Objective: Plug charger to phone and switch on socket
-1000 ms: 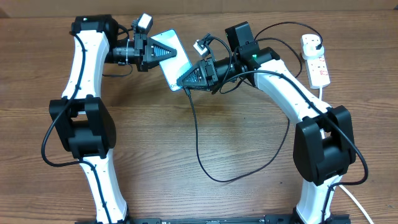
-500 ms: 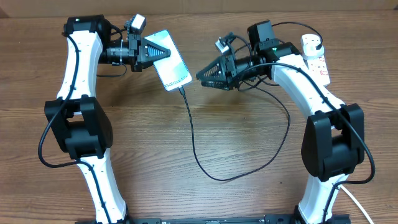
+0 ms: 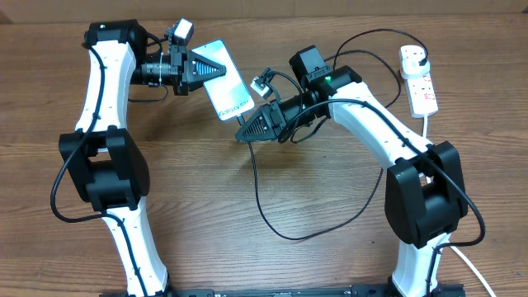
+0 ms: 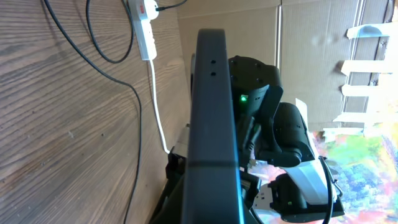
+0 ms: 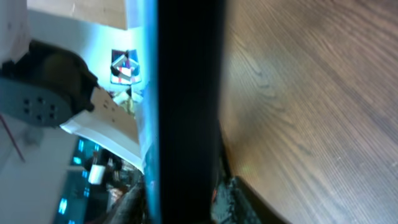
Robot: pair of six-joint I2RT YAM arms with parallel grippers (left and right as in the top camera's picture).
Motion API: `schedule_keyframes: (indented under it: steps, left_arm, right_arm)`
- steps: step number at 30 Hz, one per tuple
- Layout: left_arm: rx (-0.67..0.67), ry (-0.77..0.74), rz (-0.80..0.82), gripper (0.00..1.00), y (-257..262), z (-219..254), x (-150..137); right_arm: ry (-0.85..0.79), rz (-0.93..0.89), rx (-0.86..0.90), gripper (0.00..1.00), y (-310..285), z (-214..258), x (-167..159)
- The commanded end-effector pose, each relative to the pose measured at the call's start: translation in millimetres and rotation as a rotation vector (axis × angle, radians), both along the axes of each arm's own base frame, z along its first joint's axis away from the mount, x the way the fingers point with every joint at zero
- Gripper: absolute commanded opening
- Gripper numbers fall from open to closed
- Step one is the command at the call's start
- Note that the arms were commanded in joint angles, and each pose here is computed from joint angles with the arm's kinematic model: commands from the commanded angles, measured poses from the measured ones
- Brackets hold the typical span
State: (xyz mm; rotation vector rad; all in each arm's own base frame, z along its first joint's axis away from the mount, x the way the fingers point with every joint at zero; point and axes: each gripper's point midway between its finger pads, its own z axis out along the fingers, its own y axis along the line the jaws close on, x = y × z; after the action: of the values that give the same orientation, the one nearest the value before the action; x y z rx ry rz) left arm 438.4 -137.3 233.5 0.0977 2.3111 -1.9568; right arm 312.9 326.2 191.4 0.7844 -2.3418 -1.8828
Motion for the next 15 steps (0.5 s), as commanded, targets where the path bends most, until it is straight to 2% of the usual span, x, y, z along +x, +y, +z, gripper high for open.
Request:
schedule_keyframes:
  steps: [1, 9, 11, 13, 15]
  left_arm:
    - [-0.034, -0.013, 0.012, 0.04, 1.4, 11.3, 2.1]
    - [-0.034, -0.013, 0.011, 0.04, 1.2, 11.3, 2.0]
    - [-0.034, -0.013, 0.011, 0.04, 1.2, 11.3, 2.0]
    - [-0.034, -0.013, 0.011, 0.04, 1.2, 11.3, 2.0]
    - [-0.034, -0.013, 0.011, 0.04, 1.2, 11.3, 2.0]
  right_arm:
    - [-0.026, -0.010, -0.014, 0.22, -1.8, -4.5, 6.6]
    - [-0.033, -0.011, -0.009, 0.15, -1.1, -3.9, 7.9]
    - [-0.038, -0.011, -0.006, 0.12, -0.8, -3.6, 8.5]
    - [-0.039, -0.013, -0.005, 0.04, -0.4, -3.3, 9.5]
    - [-0.033, -0.020, -0.005, 0.04, 0.5, -2.5, 11.3]
